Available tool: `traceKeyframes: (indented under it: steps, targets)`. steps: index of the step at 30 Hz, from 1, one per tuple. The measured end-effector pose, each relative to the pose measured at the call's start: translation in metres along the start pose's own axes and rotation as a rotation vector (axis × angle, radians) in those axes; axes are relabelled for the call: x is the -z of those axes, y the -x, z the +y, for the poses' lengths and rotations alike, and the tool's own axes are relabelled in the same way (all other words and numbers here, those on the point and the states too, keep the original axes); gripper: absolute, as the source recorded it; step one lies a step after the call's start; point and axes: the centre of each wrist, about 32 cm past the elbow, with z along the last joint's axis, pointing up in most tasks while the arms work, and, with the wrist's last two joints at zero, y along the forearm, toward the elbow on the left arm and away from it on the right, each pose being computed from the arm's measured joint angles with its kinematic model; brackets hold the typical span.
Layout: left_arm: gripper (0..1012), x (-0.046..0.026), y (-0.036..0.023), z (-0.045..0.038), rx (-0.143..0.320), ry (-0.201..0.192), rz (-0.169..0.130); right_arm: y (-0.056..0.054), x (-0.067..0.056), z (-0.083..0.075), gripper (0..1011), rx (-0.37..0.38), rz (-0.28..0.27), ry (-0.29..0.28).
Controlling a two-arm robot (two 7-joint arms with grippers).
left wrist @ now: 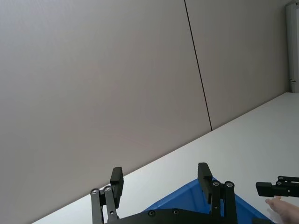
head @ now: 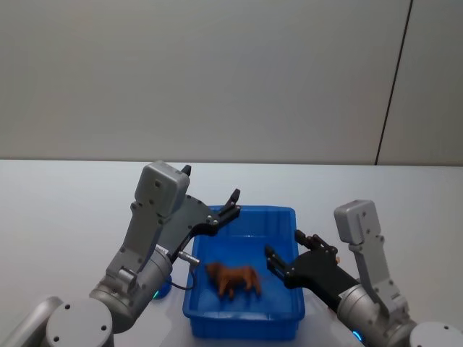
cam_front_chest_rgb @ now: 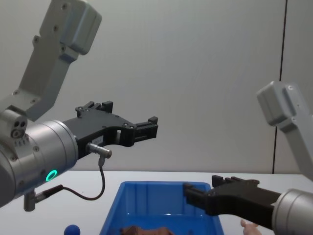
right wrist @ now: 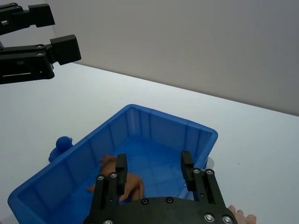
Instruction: Pick up the two dolls from the table and place them into the box.
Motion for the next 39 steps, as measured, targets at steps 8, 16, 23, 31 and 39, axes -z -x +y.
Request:
traceKeyframes:
  steps: [8, 16, 23, 31, 39]
  targets:
    - [1003, 0.0, 0.0, 0.0, 0.0, 0.0, 0.0, 0.002, 0.001, 0.003, 858, 0.017, -0.002, 0.016]
    - [1003, 0.0, 0.0, 0.0, 0.0, 0.0, 0.0, 0.001, 0.002, -0.001, 1001, 0.084, 0.004, 0.024]
    - [1003, 0.0, 0.0, 0.0, 0.0, 0.0, 0.0, -0.002, 0.003, -0.009, 1001, 0.17, 0.011, 0.033]
    - [1003, 0.0, 0.0, 0.0, 0.0, 0.0, 0.0, -0.005, 0.007, -0.018, 1001, 0.244, 0.013, 0.061]
    - [1003, 0.0, 0.0, 0.0, 0.0, 0.0, 0.0, -0.005, 0.013, -0.023, 1001, 0.283, 0.012, 0.093]
